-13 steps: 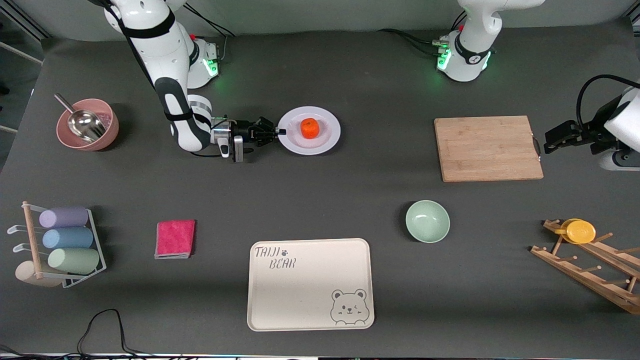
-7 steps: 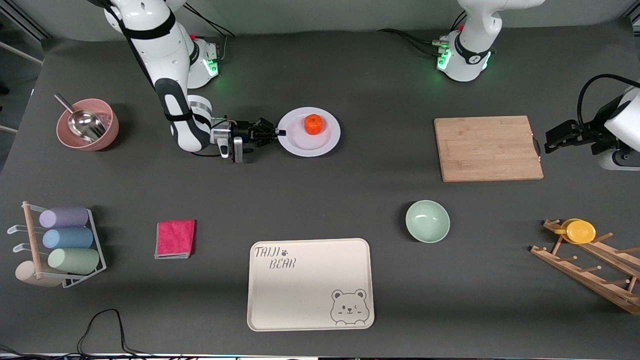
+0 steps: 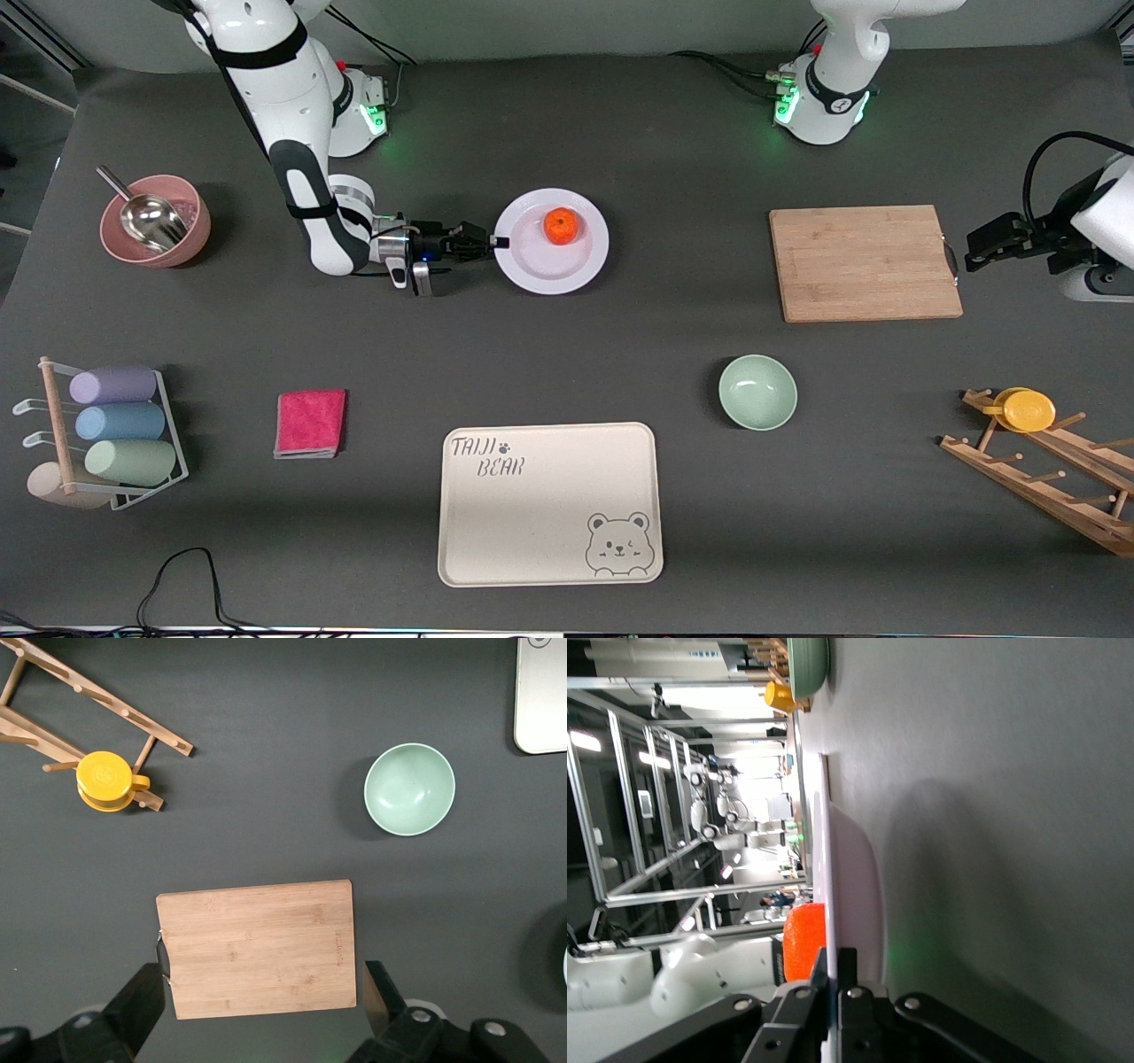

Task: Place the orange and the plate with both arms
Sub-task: 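Slide the plate with the right gripper onto the cream bear tray, then open the right gripper and release the plate on the tray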

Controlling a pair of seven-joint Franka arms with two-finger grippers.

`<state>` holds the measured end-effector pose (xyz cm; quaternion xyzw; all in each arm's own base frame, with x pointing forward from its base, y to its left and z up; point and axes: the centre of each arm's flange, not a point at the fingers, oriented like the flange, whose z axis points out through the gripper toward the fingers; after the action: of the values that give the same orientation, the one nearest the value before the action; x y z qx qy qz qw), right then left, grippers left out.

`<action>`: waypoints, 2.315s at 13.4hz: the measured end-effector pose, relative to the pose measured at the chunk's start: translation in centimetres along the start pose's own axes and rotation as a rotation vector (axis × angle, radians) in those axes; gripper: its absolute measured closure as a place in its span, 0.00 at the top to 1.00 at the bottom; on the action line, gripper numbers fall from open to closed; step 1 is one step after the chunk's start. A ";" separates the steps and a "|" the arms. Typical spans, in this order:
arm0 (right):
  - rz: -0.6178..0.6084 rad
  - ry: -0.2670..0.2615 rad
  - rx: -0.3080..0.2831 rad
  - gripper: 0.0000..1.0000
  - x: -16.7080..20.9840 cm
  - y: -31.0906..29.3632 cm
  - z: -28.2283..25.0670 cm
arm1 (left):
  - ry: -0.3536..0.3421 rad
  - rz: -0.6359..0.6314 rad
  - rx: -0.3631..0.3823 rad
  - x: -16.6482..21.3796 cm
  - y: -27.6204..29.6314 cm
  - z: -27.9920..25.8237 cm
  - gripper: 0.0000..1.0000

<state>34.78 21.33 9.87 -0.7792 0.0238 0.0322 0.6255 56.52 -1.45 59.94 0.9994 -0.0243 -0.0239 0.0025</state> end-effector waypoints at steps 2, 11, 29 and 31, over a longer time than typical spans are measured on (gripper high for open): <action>0.028 0.013 0.019 0.04 2.0 -1.1 0.2 | 0.000 0.000 0.000 0.0 0.0 0.0 1.00; 0.045 0.132 0.070 0.04 17.5 -8.0 -3.9 | -0.004 -0.001 0.000 0.0 -0.1 0.1 1.00; 0.018 0.318 0.041 0.04 38.4 -2.6 0.0 | -0.021 -0.002 0.000 -0.2 -0.1 0.2 1.00; 0.015 0.319 0.037 0.04 38.6 -1.9 0.3 | -0.021 -0.002 0.000 -0.2 -0.1 0.2 1.00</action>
<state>73.35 22.13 8.54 -0.7625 0.1291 -0.0880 0.6279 56.34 -1.33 59.70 0.9991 -0.0236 -0.0343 0.0024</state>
